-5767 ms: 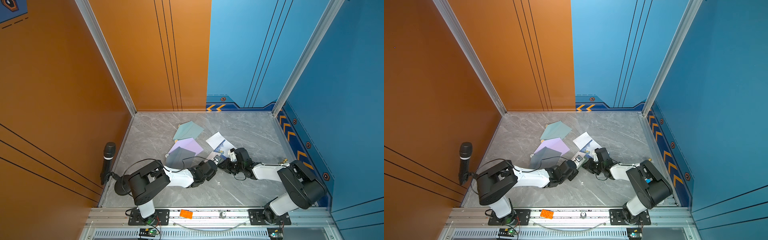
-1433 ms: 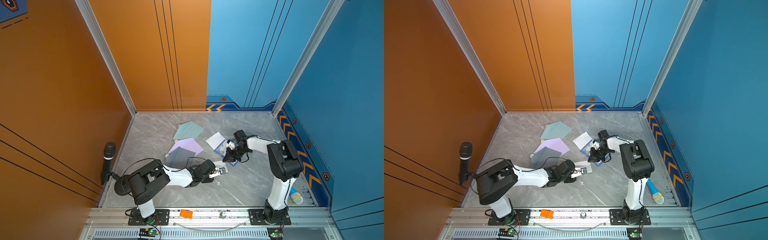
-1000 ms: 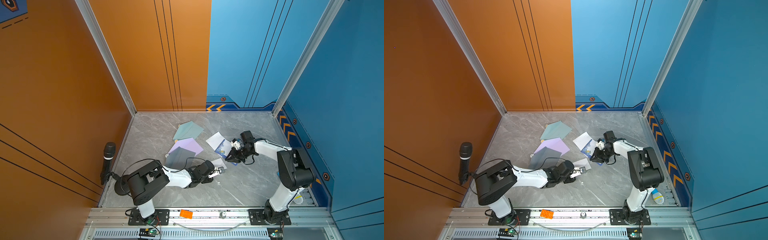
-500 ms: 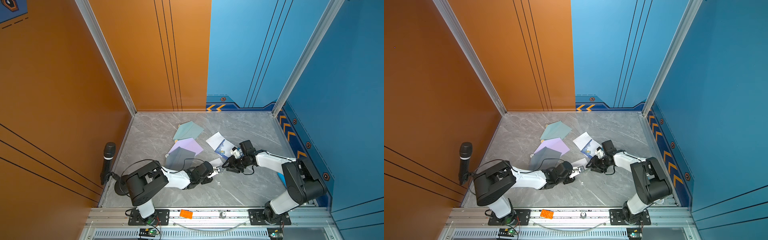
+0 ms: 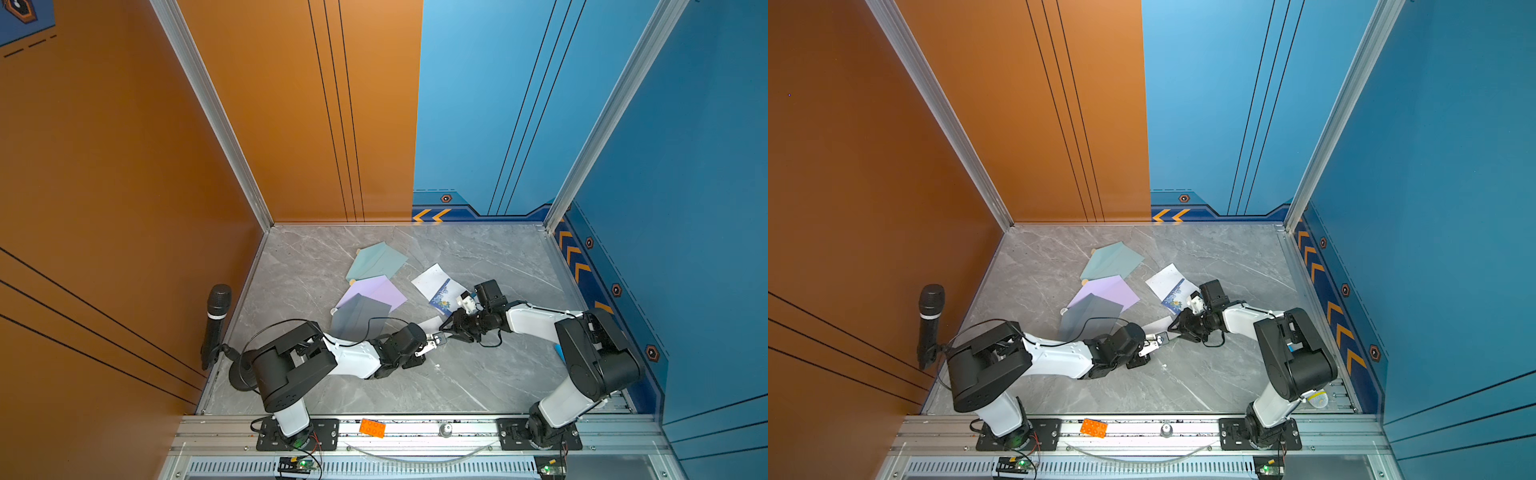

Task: Fold the letter paper in half and place it into the envelope
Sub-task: Pick up the letter paper from the center of the board.

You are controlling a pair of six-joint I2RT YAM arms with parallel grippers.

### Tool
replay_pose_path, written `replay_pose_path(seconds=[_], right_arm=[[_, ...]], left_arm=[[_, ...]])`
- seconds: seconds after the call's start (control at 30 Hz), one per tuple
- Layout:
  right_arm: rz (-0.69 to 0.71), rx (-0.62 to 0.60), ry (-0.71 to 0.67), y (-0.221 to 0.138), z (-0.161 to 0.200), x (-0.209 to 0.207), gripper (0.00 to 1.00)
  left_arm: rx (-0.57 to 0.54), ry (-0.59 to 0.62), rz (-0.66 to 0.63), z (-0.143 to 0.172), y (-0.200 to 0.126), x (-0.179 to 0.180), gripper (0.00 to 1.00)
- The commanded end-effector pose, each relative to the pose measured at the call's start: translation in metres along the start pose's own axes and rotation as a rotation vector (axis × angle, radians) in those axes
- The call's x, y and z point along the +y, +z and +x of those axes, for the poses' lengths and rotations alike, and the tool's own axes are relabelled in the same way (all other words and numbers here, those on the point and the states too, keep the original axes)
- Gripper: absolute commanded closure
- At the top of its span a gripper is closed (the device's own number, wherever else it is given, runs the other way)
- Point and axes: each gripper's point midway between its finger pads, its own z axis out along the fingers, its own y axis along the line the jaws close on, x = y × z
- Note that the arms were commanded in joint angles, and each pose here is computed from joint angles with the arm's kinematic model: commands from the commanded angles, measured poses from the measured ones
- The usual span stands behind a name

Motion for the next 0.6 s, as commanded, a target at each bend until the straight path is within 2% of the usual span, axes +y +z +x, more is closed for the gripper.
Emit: replay_pose_path(seconds=[0.0,0.1,0.2,0.3,0.37,0.57], right_arm=[[-0.020,0.001,-0.012,0.003,-0.002,0.004,0.68],[-0.027,0.000,-0.016,0.004,-0.003,0.005,0.78],[-0.033,-0.014,-0.026,0.003,-0.005,0.006,0.85],[-0.036,-0.015,-0.035,0.004,-0.006,0.007,0.92],[-0.034,-0.020,-0.054,0.003,-0.006,0.007,0.96],[-0.014,-0.046,-0.155,0.001,-0.008,0.006,0.96]], left_arm=[[0.073,0.019,0.034,0.023,0.000,-0.014,0.96],[0.075,0.016,0.021,0.023,0.000,-0.013,0.85],[0.074,0.011,0.021,0.023,0.000,-0.013,0.82],[0.070,0.008,0.016,0.022,-0.002,-0.012,0.76],[0.062,0.003,0.014,0.020,-0.005,-0.012,0.65],[-0.002,-0.046,0.021,0.009,-0.026,-0.007,0.58]])
